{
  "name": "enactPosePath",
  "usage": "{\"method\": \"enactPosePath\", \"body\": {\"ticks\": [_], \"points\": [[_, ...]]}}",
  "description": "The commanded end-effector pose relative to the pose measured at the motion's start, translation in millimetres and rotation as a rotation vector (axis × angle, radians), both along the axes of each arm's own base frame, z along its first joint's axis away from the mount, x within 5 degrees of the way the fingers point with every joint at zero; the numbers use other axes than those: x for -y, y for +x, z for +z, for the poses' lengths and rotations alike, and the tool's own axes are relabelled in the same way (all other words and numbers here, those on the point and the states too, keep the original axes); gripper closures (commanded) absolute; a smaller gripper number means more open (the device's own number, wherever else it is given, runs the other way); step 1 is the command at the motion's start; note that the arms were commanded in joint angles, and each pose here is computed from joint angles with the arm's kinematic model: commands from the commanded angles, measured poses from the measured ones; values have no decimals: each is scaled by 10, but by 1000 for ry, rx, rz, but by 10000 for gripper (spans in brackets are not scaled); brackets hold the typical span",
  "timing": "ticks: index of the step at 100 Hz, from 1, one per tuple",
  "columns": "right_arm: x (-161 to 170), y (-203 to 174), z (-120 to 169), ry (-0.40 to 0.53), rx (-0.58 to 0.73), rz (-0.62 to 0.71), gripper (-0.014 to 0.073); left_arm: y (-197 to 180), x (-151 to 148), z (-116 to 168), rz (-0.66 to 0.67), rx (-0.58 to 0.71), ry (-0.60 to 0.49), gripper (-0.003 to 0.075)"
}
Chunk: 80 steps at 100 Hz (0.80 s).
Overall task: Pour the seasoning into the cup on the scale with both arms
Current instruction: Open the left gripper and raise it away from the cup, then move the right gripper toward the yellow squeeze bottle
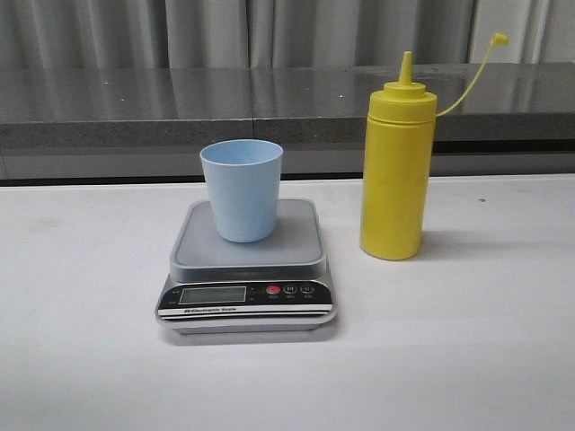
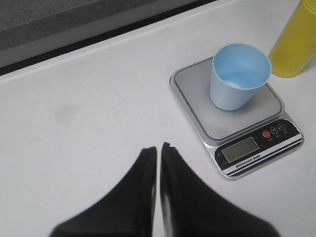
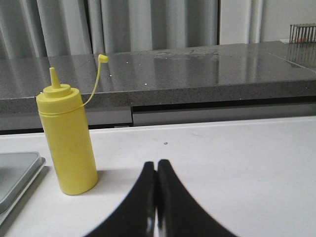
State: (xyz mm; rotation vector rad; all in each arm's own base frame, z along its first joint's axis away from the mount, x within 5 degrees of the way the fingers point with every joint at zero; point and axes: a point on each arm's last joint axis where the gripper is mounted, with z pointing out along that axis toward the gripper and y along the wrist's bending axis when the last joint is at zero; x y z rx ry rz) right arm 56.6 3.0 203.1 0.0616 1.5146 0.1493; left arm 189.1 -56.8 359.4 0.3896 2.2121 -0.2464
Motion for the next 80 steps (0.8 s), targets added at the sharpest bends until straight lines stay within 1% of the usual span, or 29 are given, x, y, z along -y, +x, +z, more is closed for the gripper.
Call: {"method": "enactPosePath", "body": {"ticks": [1,20,39,60,80], "points": [[-1,-22,97,-3,111,0,662,-188,-71,111,35,144,-52,710],[-1,-23,103,-3,117,0,662,-627,-171,-62,38,206,-67,710],[-2,-23,103,-3,118,0,662,-1032,-264,-209,39,303,-91,710],[-2,-23,103,-3,118,0,662,-1354,-336,-368,38,395,-114,710],[-2,-26,120,-2,125,0,662,-1537,-376,-502,35,447,-126,710]]}}
